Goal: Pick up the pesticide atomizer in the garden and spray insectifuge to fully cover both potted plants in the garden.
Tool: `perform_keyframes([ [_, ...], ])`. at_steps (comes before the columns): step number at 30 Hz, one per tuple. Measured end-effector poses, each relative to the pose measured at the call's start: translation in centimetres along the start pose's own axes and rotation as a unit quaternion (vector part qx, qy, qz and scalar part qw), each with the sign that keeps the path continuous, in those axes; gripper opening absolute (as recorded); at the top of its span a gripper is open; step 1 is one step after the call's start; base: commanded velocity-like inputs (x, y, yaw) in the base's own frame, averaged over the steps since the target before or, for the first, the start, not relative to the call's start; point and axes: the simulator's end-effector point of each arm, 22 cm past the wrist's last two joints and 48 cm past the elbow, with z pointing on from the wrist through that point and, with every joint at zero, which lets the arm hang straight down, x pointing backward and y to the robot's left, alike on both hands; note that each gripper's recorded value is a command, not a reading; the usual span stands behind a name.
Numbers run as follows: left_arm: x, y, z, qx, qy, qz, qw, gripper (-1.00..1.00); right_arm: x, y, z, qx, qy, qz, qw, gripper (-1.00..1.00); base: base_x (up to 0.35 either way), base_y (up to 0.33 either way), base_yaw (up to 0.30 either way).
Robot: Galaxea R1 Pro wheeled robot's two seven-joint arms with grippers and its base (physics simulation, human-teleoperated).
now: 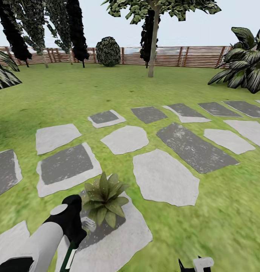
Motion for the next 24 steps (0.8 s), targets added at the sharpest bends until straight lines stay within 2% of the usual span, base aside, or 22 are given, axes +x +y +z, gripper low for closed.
perform_keyframes([
  [5,-0.2,0.1,-0.3,-0.002,-0.003,-0.001,1.0000,-1.00,0.0,0.0,0.0,0.000,0.000,0.000,1.0000,1.00,-0.027,-0.020,0.246],
  [15,-1.4,0.8,-1.9,-0.015,-0.028,-0.001,0.9995,-1.00,0.0,0.0,0.0,0.000,0.000,0.000,1.0000,1.00,-0.001,-0.001,0.265],
  [24,-1.0,1.6,-1.9,-0.018,-0.027,-0.009,0.9994,-1.00,0.0,0.0,0.0,-0.001,0.000,0.000,1.0000,1.00,0.000,0.000,0.025],
])
